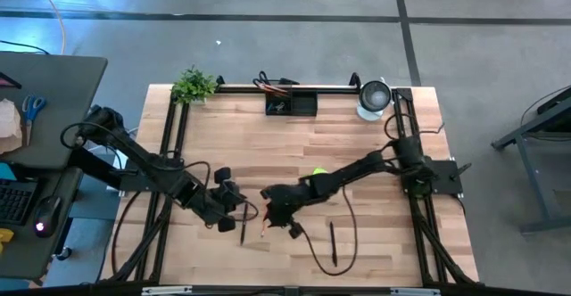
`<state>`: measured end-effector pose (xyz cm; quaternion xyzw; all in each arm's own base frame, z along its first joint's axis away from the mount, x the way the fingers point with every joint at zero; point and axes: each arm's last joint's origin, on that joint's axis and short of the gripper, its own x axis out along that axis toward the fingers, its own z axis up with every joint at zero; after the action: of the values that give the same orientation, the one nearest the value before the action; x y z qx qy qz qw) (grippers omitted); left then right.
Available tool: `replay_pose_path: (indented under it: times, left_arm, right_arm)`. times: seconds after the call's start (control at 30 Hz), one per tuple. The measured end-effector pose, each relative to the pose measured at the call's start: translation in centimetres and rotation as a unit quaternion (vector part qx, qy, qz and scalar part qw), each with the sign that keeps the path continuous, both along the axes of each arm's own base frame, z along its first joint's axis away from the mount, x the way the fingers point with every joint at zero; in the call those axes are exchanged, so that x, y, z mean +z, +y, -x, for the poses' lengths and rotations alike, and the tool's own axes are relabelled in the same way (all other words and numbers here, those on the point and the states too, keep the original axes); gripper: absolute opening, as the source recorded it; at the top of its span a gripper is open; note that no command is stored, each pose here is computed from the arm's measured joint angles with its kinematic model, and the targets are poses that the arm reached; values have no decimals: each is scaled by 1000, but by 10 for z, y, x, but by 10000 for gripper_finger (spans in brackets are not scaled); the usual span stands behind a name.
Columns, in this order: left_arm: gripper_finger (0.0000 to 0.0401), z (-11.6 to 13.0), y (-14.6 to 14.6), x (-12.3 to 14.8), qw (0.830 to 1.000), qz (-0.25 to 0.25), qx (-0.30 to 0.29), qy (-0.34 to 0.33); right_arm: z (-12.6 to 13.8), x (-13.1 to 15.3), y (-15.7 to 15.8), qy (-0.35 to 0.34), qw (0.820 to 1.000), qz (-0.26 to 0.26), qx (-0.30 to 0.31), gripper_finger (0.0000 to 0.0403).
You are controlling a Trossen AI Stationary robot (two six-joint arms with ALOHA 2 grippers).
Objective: Pick and place office supplies into organizer
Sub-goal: Put the orange pencil into the black desk organizer
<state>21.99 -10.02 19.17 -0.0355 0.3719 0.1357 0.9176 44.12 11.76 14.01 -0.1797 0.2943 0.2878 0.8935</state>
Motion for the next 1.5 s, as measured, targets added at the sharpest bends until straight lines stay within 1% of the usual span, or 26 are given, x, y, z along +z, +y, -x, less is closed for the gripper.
replay_pose_path:
  times: [0.1,0.27,0.43,0.7,0.93,1.17,1.33,1.5]
  left_arm:
    - [28,4,-6,-1,1000,2,-5,4]
    - [28,9,-12,-2,1000,-2,-8,7]
    - [28,12,-11,-3,1000,-8,-3,16]
    - [28,11,-10,-3,1000,-19,7,9]
    - [28,11,-10,-3,1000,-17,10,8]
    - [28,12,-10,-3,1000,-12,16,8]
    - [28,12,-9,-3,1000,-12,18,11]
    - [28,13,-9,-3,1000,-10,20,12]
  right_arm:
    - [-11,-6,-5,20,1000,-12,18,103]
    - [-19,-16,-10,28,999,9,29,103]
    - [-16,-23,-17,36,998,32,43,98]
    - [-18,-24,-28,39,998,25,38,72]
    - [-17,-24,-31,39,998,34,41,55]
    - [-19,-33,-31,45,997,35,43,54]
    - [-18,-43,-30,66,997,33,34,62]
    - [-16,-45,-26,72,996,38,28,64]
